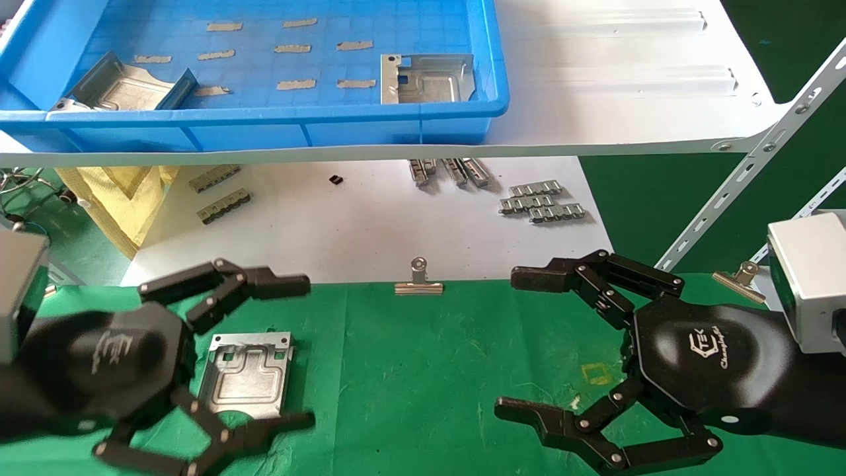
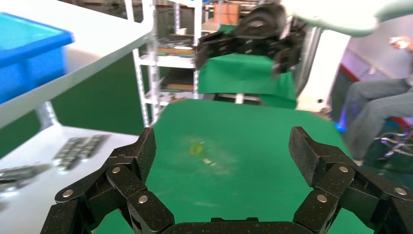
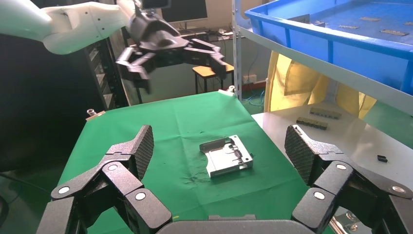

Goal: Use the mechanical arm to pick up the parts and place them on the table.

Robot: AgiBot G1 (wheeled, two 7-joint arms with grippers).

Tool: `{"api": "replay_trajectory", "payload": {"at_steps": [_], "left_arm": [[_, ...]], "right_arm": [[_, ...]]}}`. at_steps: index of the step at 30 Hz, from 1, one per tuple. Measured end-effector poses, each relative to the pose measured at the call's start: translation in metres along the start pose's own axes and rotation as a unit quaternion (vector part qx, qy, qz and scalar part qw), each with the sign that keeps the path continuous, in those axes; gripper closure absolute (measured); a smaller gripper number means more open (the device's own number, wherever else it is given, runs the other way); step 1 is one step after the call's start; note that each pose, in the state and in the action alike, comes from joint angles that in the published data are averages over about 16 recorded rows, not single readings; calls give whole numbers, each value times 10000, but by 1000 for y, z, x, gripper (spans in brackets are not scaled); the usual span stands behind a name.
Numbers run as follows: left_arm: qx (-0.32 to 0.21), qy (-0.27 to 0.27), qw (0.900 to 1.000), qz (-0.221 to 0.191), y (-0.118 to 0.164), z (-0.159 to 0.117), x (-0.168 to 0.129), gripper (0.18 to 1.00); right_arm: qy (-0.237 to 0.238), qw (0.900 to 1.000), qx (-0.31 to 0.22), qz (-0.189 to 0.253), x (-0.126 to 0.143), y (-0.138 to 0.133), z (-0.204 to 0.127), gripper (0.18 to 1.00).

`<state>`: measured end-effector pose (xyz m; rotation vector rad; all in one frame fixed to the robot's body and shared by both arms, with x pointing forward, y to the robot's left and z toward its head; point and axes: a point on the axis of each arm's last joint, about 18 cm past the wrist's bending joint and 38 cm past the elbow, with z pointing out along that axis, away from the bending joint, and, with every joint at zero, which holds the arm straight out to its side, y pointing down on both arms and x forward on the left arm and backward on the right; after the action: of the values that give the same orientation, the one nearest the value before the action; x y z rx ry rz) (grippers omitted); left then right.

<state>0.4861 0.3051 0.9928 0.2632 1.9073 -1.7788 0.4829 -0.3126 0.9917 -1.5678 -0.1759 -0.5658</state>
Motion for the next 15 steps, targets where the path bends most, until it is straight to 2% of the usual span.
{"api": "replay_trajectory", "payload": {"at_steps": [7,15], "left_arm": [[51,181,9998,-54,-7,3,15,184],[63,208,9997,-56,-9,4,17,184]], "right_arm": [[1,10000,0,1,0,0,0,178],[2,10000,0,1,0,0,0,178]]}}
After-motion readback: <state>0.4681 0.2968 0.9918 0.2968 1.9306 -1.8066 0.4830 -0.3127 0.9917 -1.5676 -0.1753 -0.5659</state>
